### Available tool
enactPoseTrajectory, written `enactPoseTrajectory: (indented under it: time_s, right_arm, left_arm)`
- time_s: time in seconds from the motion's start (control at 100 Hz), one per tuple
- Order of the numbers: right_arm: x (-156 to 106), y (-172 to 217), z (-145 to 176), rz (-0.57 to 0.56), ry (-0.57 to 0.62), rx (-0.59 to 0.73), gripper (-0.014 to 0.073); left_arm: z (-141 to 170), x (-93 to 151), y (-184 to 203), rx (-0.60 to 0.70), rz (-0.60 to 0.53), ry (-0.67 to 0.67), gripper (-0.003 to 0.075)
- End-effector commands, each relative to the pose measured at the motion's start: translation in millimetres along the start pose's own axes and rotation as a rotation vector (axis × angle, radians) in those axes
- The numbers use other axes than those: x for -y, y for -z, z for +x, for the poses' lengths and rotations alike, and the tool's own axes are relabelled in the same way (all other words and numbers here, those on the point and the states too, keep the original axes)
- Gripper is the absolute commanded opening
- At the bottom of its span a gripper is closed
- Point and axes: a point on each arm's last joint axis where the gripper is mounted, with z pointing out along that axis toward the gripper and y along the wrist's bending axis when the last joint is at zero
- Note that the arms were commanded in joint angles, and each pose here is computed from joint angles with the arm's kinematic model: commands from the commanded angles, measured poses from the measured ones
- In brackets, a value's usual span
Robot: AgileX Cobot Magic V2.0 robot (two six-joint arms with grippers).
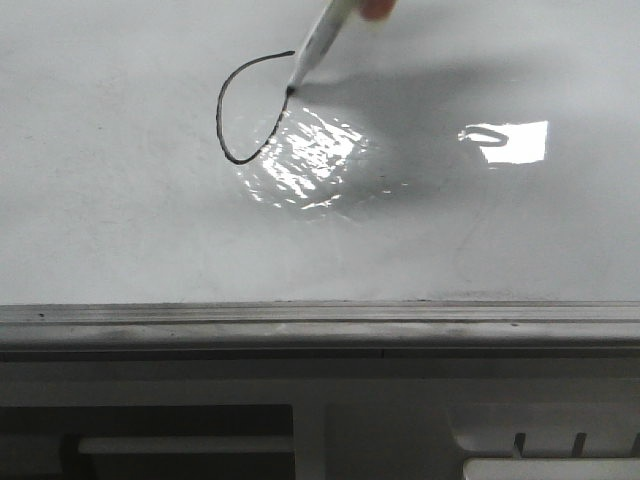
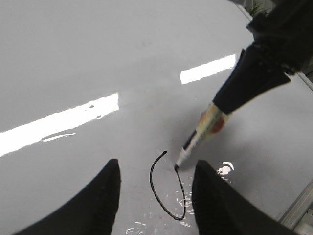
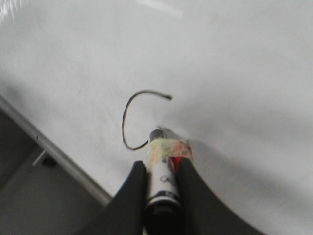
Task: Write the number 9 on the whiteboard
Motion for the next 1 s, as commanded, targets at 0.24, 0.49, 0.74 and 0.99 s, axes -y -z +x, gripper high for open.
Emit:
enactPoseTrajectory:
  time_s: [0.24, 0.49, 0.74, 0.99]
  right_arm:
    - [6.5, -3.7, 7.5, 0.002, -0.041, -0.067, -0.0058]
    - [-13.1, -14.0, 47.5, -0.095, -0.060, -0.072, -0.0058]
    - [-53.3, 8.4, 45.6, -0.246, 0.024, -0.032, -0.0058]
    - [-66.4, -4.4, 51.4, -0.281, 0.042, -0.068, -0.0058]
  left_arm:
    - [-17.3, -2.5, -0.7, 0.102, -0.014, 0.018, 0.0313]
    - [-13.0, -2.0, -1.0, 0.078, -0.013, 0.018, 0.0314]
    - [8.1, 12.1, -15.5, -0.108, 0.088, 0.019, 0.0316]
    - [29.5, 44.8, -37.8, -0.211, 0.276, -0.056, 0.0316]
